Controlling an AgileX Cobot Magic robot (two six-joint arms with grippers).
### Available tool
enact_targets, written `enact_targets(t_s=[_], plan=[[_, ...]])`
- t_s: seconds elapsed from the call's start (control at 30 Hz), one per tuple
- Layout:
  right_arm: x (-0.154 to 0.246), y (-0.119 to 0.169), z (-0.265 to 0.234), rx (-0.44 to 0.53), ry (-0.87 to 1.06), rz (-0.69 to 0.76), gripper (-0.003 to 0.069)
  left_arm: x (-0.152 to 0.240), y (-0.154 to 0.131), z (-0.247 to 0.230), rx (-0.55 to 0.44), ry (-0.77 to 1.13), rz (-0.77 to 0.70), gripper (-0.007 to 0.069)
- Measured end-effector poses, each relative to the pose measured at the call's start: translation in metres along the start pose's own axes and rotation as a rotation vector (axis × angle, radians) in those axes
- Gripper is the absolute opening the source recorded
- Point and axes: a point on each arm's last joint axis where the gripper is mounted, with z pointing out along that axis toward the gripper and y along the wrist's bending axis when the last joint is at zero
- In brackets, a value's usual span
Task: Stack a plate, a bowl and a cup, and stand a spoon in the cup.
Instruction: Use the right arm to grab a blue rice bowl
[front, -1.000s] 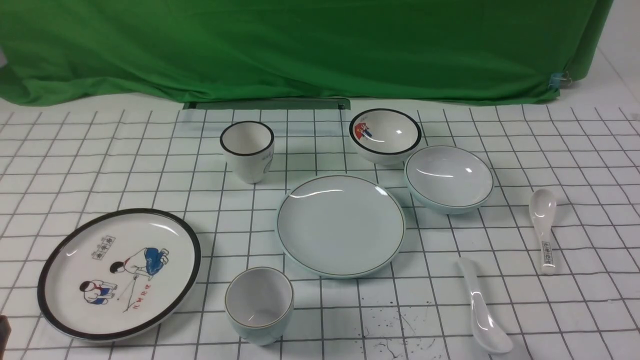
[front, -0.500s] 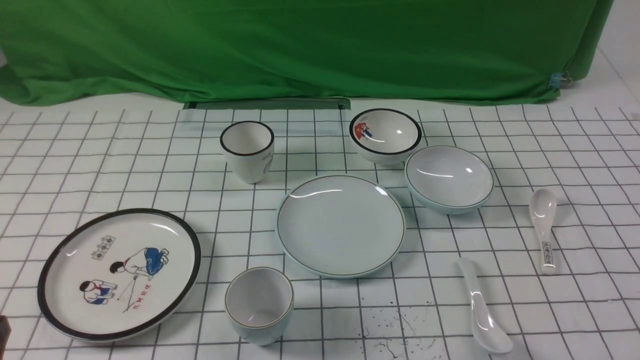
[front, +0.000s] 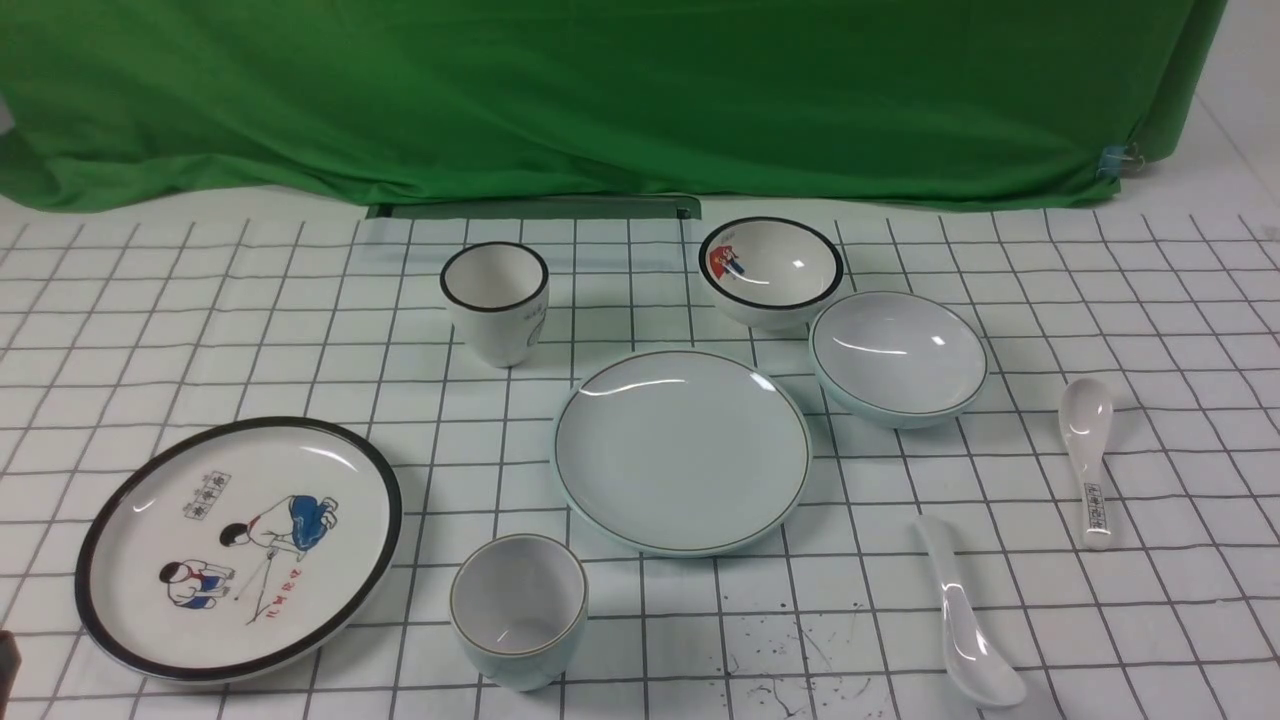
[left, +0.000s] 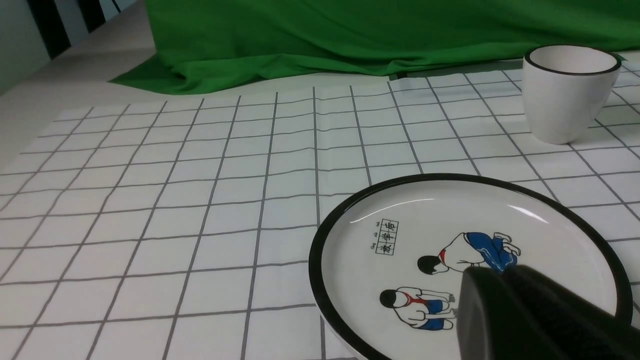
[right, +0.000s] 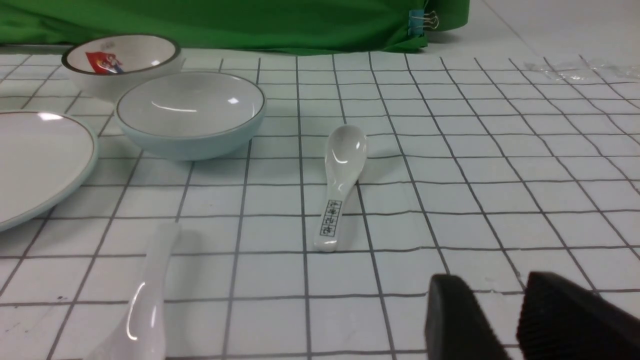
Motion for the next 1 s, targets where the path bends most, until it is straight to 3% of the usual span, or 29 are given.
enact_targets(t_s=[0.13, 0.2, 0.27, 0.3, 0.33, 0.37, 0.4, 0.43, 0.53, 0.63, 0.8, 0.9, 1.0], plan=[[0.0, 0.0, 0.0, 0.0, 0.0, 0.016, 0.0242, -0.004, 0.0, 0.0, 0.005, -0.042, -0.083, -0.0029], [0.0, 0.0, 0.0, 0.0, 0.0, 0.049, 0.0242, -0.005, -0.001, 0.0, 0.02, -0.053, -0.204, -0.0029], [0.0, 0.002, 0.0, -0.022, 0.002, 0.337, 0.0242, -0.008, -0.004, 0.0, 0.069, -0.072, -0.606, -0.0029], [0.0, 0.003, 0.0, -0.028, 0.003, 0.402, 0.0242, -0.008, -0.004, -0.001, 0.073, -0.074, -0.639, -0.0029], [0.0, 0.003, 0.0, -0.037, 0.006, 0.507, 0.0242, -0.009, -0.005, -0.001, 0.089, -0.075, -0.765, -0.0029], [0.0, 0.005, 0.0, -0.054, 0.017, 0.758, 0.0242, -0.01, -0.006, -0.001, 0.11, -0.074, -0.939, -0.0029], [0.0, 0.006, 0.0, -0.062, 0.025, 0.918, 0.0242, -0.011, -0.006, -0.001, 0.125, -0.073, -1.05, -0.0029], [-0.001, 0.006, 0.0, -0.066, 0.031, 1.042, 0.0242, -0.011, -0.006, -0.001, 0.133, -0.074, -1.112, -0.0029], [-0.001, 0.007, 0.0, -0.07, 0.04, 1.218, 0.0242, -0.012, -0.007, -0.001, 0.141, -0.071, -1.182, -0.0029], [0.0, 0.007, 0.0, -0.069, 0.042, 1.208, 0.0242, -0.012, -0.007, -0.001, 0.143, -0.07, -1.205, -0.0029], [-0.001, 0.007, 0.0, -0.073, 0.024, 1.011, 0.0242, -0.011, -0.009, -0.001, 0.169, -0.041, -1.304, -0.0029], [-0.004, 0.007, 0.0, -0.09, -0.004, 0.944, 0.024, -0.019, -0.012, -0.004, 0.202, -0.026, -1.256, -0.0029], [-0.017, 0.007, -0.004, -0.133, -0.06, 0.727, 0.02, -0.053, -0.014, -0.017, 0.279, -0.056, -1.054, -0.0029]])
